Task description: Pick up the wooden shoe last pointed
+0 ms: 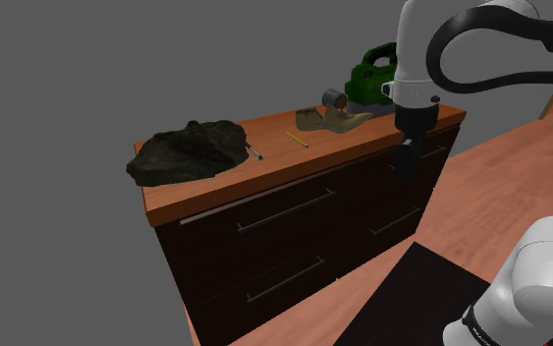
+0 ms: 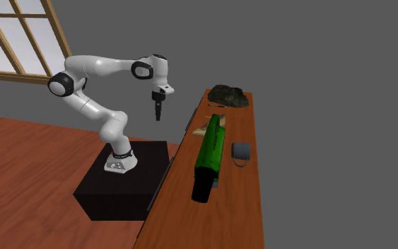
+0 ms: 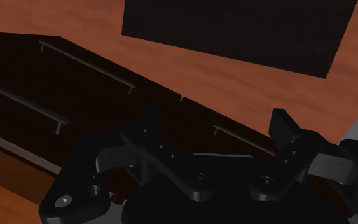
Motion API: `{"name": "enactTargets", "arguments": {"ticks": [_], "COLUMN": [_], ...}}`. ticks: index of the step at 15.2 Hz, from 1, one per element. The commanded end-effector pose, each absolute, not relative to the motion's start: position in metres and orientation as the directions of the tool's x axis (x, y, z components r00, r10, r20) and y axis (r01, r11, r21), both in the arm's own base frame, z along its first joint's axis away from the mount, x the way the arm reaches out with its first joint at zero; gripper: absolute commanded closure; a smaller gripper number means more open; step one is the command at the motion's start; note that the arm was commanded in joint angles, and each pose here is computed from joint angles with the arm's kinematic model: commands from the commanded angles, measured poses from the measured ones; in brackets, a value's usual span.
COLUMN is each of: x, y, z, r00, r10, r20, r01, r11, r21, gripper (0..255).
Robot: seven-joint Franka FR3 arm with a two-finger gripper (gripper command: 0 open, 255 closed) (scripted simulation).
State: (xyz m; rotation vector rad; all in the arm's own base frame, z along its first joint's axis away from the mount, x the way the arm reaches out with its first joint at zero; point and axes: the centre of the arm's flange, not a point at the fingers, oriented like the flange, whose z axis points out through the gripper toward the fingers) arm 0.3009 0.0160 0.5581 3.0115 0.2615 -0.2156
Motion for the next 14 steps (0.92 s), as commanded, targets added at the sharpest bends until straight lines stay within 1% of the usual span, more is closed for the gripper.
{"name": "enactTargets", "arguments": {"ticks": [1, 7, 14], "x": [0.301, 0.358, 0.430], "y": [0.016, -0.020, -0.050], "z": [0.558, 0.568, 0.582], "r00": [0.975, 0.946, 0.890], "r10": [0.163, 0.290, 0.432], "r20": [-0.151, -0.145, -0.148], "r01": [0.179, 0.312, 0.456], "r11": [-0.979, -0.938, -0.863], "r21": [0.098, 0.154, 0.219], "gripper": [0, 0, 0]}}
